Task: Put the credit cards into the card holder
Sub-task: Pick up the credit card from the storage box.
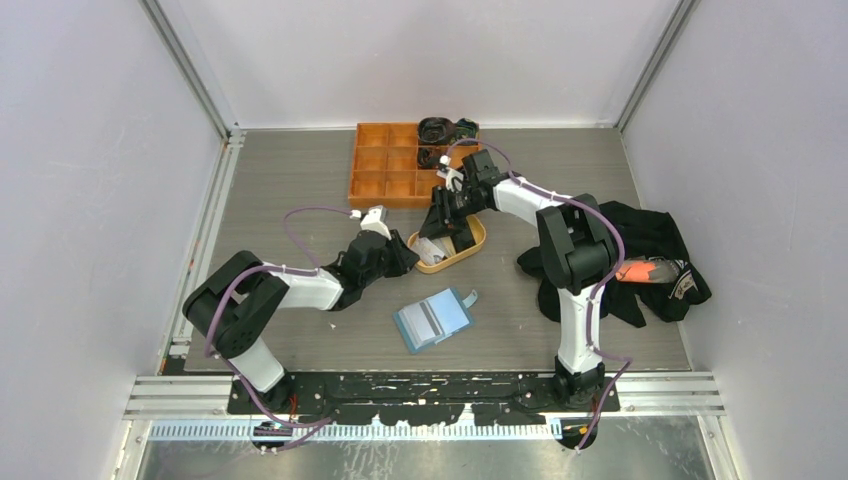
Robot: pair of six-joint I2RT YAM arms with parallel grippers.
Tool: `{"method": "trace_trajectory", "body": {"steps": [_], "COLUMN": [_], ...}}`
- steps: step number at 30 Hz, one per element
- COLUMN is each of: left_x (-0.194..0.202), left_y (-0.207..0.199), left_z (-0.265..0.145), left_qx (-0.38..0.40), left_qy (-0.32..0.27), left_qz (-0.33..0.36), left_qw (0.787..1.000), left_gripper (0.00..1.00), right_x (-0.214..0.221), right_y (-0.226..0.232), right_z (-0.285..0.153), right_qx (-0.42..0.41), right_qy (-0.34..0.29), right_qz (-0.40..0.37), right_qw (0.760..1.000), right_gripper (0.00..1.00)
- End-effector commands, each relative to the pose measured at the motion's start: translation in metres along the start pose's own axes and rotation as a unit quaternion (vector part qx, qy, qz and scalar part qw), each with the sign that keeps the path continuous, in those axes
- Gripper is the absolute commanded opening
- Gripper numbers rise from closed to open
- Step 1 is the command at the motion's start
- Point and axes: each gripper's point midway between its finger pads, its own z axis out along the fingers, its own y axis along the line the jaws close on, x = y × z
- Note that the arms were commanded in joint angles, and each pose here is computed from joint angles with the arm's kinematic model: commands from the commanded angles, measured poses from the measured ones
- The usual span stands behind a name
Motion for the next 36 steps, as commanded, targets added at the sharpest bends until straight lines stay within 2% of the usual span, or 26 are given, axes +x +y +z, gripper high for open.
{"method": "trace_trajectory", "body": {"steps": [1,8,19,24,36], "left_x": [-0.01,-0.01,-0.01,-0.011,-0.011], "left_y": [-0.012,-0.012,-0.012,-0.016,-0.029], "left_z": [0.003,0.004,0.004,0.002,-0.02], "left_qx": [0.026,0.028,0.032,0.046,0.094], "left_qy": [-0.019,-0.018,-0.016,-0.015,0.01], "left_qz": [0.003,0.001,0.0,-0.001,-0.015], "left_qw": [0.999,0.999,0.999,0.999,0.995], "left_gripper": [0.24,0.24,0.24,0.25,0.39], "right_x": [0.008,0.015,0.02,0.023,0.031], "right_y": [0.038,0.028,0.006,0.003,-0.003], "right_z": [-0.003,-0.004,-0.01,-0.006,0.005], "right_qx": [-0.058,-0.031,0.055,0.046,0.028], "right_qy": [0.019,0.035,0.046,0.06,0.096], "right_qz": [-0.002,-0.01,-0.043,-0.038,-0.032], "right_qw": [0.998,0.999,0.997,0.996,0.995], "right_gripper": [0.4,0.36,0.36,0.36,0.36]}}
